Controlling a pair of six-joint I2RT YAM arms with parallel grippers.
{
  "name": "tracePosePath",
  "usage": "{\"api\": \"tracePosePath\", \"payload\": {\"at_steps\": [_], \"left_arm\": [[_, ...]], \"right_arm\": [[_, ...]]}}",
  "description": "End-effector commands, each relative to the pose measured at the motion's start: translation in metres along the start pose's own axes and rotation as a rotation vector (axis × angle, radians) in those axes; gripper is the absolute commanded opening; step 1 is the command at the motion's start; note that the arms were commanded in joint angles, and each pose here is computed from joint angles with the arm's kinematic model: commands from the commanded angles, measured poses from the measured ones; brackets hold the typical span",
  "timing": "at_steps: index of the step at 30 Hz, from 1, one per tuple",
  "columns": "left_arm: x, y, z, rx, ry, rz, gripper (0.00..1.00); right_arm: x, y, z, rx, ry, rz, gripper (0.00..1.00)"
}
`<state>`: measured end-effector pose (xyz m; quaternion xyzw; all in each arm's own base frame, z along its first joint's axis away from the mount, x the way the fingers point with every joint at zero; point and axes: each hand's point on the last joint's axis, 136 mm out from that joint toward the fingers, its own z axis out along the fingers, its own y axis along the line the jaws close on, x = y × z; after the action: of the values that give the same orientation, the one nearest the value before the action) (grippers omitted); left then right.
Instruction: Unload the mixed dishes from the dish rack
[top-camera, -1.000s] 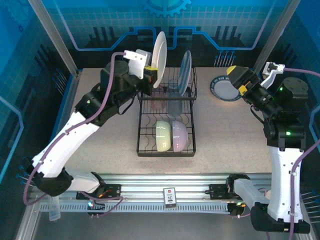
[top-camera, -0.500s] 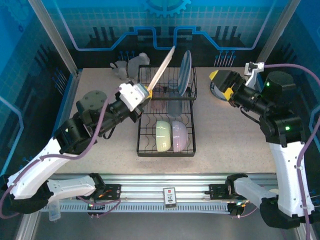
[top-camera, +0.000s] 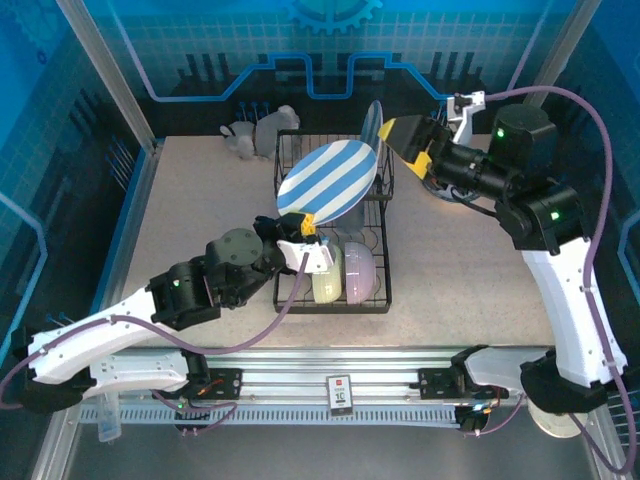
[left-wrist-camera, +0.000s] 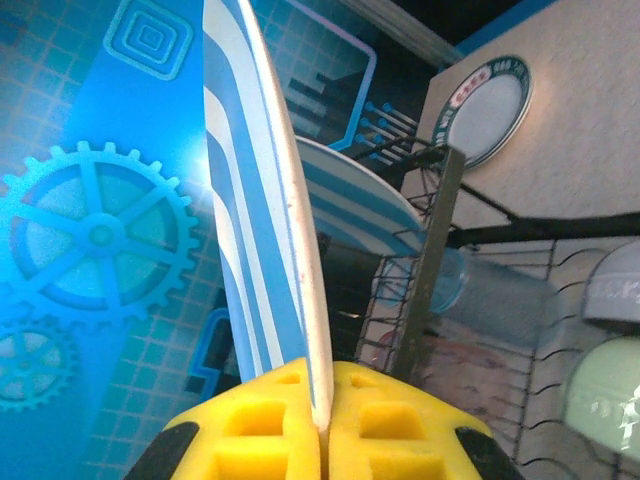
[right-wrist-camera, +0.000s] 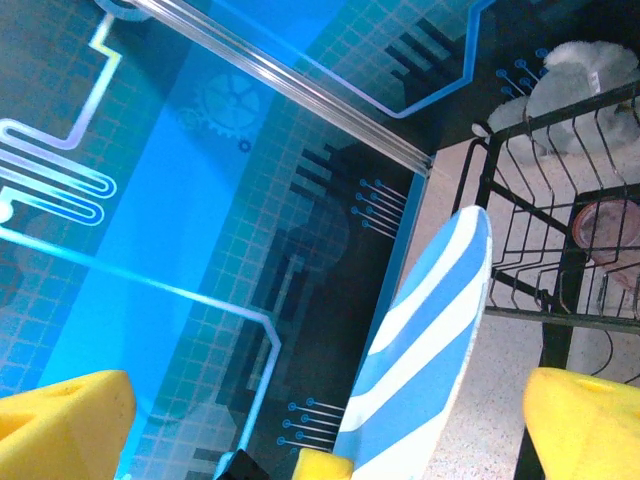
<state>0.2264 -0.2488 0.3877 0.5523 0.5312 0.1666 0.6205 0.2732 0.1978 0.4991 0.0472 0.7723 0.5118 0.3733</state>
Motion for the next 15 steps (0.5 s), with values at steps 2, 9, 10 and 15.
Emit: {"api": "tracePosePath", "payload": {"at_steps": [2,9,10,15], "left_arm": [[0.002,0.034,-0.011,-0.173,0.013,0.062,0.0],[0.003,0.031,-0.004,-0.198,0.031,0.103,0.0],[0.003,0.03,-0.003,-0.199,0.034,0.107,0.0],[0.003,0.029,-0.001,-0.199,0.042,0.112,0.0]], "right_arm": [[0.017,0.002,0.009,0.05,0.043,-0.044,1.0],[0.031,-0.007,0.028,0.104,0.082,-0.062,0.96],[0.031,-0.007,0.03,0.103,0.085,-0.066,0.95],[0.036,-0.012,0.035,0.145,0.109,-0.081,0.86]]}}
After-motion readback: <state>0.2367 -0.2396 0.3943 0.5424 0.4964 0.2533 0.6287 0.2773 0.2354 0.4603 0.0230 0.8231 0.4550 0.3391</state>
